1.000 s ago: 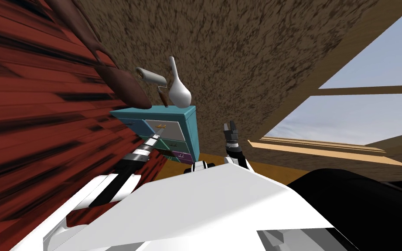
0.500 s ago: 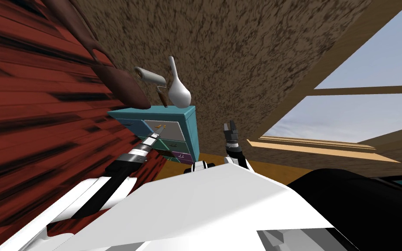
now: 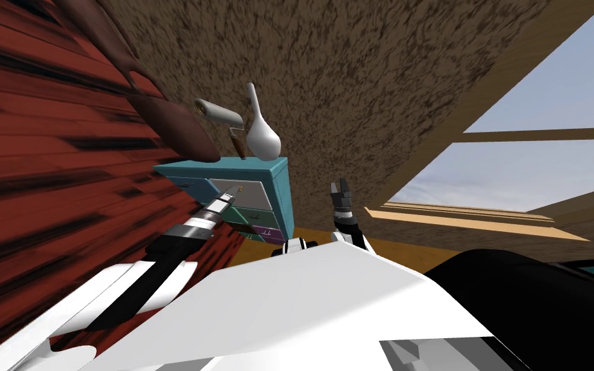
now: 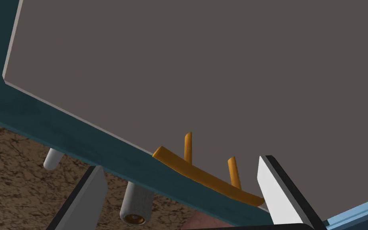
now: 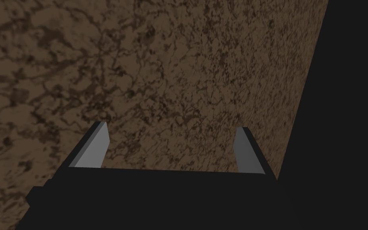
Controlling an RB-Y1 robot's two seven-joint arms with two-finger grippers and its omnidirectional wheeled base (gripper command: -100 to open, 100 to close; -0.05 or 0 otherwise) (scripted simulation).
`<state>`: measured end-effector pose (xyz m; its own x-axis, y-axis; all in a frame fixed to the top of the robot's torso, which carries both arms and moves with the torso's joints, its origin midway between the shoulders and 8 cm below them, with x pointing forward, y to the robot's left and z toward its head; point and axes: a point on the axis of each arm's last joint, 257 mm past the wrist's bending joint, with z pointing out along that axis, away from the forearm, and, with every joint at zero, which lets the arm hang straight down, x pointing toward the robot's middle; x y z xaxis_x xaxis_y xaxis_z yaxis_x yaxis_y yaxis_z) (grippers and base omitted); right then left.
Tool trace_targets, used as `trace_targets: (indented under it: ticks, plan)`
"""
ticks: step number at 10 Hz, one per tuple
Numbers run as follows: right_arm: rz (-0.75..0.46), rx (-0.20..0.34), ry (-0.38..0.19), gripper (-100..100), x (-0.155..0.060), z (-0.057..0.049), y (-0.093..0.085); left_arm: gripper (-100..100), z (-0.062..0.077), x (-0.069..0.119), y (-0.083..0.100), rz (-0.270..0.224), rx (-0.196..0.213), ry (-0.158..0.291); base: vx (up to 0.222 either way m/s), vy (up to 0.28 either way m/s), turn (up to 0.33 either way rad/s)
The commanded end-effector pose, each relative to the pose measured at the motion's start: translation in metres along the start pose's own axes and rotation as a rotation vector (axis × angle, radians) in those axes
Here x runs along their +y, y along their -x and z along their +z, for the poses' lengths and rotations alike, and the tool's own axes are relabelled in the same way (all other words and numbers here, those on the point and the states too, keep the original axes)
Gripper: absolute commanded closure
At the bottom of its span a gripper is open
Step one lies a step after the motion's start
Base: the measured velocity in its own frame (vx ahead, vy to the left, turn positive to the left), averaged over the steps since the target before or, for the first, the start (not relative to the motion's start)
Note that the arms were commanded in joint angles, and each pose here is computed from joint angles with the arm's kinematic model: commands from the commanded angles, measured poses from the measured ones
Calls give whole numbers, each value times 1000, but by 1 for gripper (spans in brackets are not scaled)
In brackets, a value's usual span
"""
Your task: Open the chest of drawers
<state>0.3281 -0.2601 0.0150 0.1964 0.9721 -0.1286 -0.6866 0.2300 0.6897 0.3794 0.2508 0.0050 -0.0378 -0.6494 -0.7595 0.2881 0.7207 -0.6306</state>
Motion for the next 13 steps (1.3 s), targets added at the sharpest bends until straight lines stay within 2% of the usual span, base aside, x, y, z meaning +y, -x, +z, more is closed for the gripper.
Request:
trace_targets:
  ticks: [1, 2, 6, 7, 11, 12, 13]
  plan:
    - [0, 0, 0, 0, 0, 0, 0, 100, -2, 1, -8, -3, 2, -1, -35, 27, -14]
    - [0, 0, 0, 0, 0, 0, 0, 100, -1, 1, -3, -5, 0, 1, -22, 12, -19]
    - [0, 0, 0, 0, 0, 0, 0, 100, 1, -3, 5, -2, 4, -9, -168, 35, 24]
    - [0, 0, 0, 0, 0, 0, 0, 100, 0, 2, 0, -9, 14, 0, -82, 29, -9]
    - [0, 0, 0, 0, 0, 0, 0, 100, 1, -3, 3, -7, 16, -16, -165, 53, 33]
    - [0, 0, 0, 0, 0, 0, 0, -100, 1, 2, 4, -14, 27, -1, -83, 10, -16]
    - [0, 0, 0, 0, 0, 0, 0, -100, 2, 3, 10, -13, 27, 3, -6, -19, -20]
